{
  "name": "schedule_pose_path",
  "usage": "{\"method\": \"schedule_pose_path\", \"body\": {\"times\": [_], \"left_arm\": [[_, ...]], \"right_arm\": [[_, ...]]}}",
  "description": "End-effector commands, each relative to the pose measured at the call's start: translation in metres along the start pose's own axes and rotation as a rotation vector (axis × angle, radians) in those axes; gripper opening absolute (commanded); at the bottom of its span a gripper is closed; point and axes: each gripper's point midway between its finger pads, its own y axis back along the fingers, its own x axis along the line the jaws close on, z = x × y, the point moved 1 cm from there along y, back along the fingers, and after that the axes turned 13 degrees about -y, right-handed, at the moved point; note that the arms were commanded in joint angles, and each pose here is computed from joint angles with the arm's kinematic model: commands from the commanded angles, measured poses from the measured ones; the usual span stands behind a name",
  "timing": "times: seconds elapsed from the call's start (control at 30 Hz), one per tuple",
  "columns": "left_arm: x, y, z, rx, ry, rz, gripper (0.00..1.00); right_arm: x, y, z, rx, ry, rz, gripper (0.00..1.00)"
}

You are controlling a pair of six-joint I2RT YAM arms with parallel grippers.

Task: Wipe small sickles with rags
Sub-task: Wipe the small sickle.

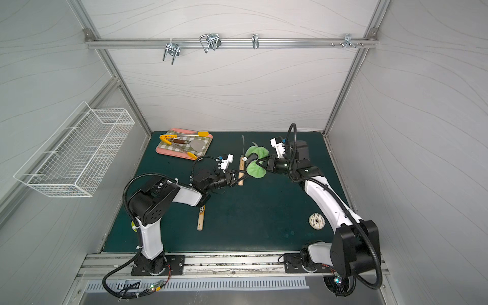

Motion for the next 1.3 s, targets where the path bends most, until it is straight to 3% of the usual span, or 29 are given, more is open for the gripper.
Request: {"method": "schedule_pose_path", "body": {"times": [0.0, 0.33, 0.57, 0.97, 1.27], "left_arm": [[0.001, -0.004, 0.004, 0.025, -0.009, -0.020, 0.00], [0.031, -0.005, -0.014, 0.142, -0.017, 0.122, 0.00], [0.042, 0.001, -0.018, 0.279, -0.118, 0.303, 0.00], [0.061, 0.020, -0.027, 0.509, -0.285, 0.585, 0.00], [0.065, 0.013, -0.047, 0.683, -0.457, 0.700, 0.00]], "right_arm": [[-0.020, 0.020, -0.015, 0.015, -0.011, -0.103, 0.04], [-0.066, 0.042, -0.027, -0.017, -0.039, -0.299, 0.04], [-0.084, 0.047, -0.032, -0.023, -0.056, -0.358, 0.04], [-0.096, 0.042, -0.039, 0.001, -0.084, -0.351, 0.05], [-0.085, 0.043, -0.042, 0.013, -0.079, -0.306, 0.05]]}}
